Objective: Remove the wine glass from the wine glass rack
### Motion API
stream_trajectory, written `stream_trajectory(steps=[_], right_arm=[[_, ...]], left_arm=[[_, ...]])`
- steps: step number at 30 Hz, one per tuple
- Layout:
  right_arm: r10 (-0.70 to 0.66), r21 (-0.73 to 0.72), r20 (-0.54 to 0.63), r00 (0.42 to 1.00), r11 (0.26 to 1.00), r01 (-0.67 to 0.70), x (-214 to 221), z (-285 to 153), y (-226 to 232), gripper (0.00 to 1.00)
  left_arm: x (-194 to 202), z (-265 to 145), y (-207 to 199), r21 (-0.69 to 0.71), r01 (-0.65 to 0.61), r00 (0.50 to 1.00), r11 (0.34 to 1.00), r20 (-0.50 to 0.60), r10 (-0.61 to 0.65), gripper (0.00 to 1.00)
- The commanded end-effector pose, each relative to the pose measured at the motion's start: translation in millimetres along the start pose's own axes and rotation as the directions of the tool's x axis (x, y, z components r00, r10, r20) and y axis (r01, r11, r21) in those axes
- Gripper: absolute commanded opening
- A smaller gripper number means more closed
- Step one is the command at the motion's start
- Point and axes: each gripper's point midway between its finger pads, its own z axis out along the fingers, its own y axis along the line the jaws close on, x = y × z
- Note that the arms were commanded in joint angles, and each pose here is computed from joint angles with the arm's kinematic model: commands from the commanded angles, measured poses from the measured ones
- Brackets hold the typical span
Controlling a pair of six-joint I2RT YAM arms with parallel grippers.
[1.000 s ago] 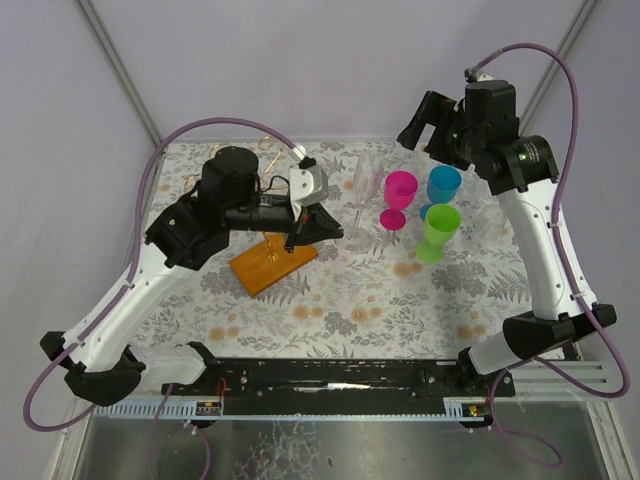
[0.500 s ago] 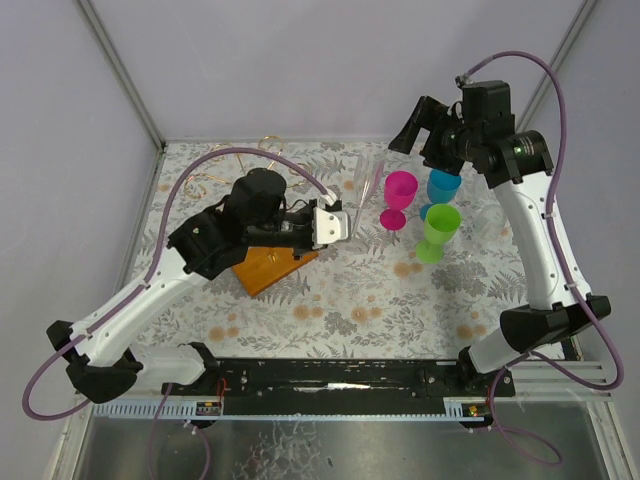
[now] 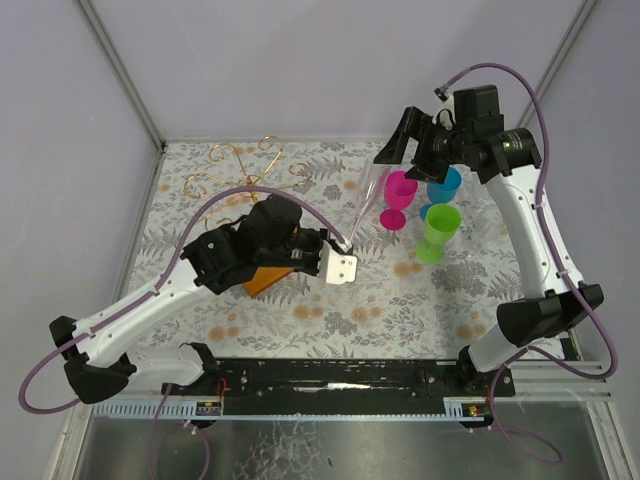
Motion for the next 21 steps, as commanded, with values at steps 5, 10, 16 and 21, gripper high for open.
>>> stream_trajectory(steps=[5,10,16,21], right_arm=[[-0.023,-0.072,-0.095,0.995,0.997,0.017,17,7,2,0.99],[-0.016,-0.085,-0.123,0.992,0.996,0.006,24,11,1,0.99],[-0.007,-0.119,-0.182,0.983,0.993,-0.015,34,18,1,0.98],[-0.011,-0.127,-0.201,0.980,0.992,-0.015,36,22,0,0.93]], left_arm=[[-10,-4,17,-0.102,-0.197,0.980,0.975,-0.008,0.197,0.00],[-8,-1,14,-0.095,-0.234,0.972,0.967,-0.020,0.233,0.00],[-4,2,10,-0.089,-0.288,0.958,0.954,-0.037,0.286,0.00],[-2,4,6,-0.080,-0.318,0.948,0.945,-0.046,0.315,0.00]])
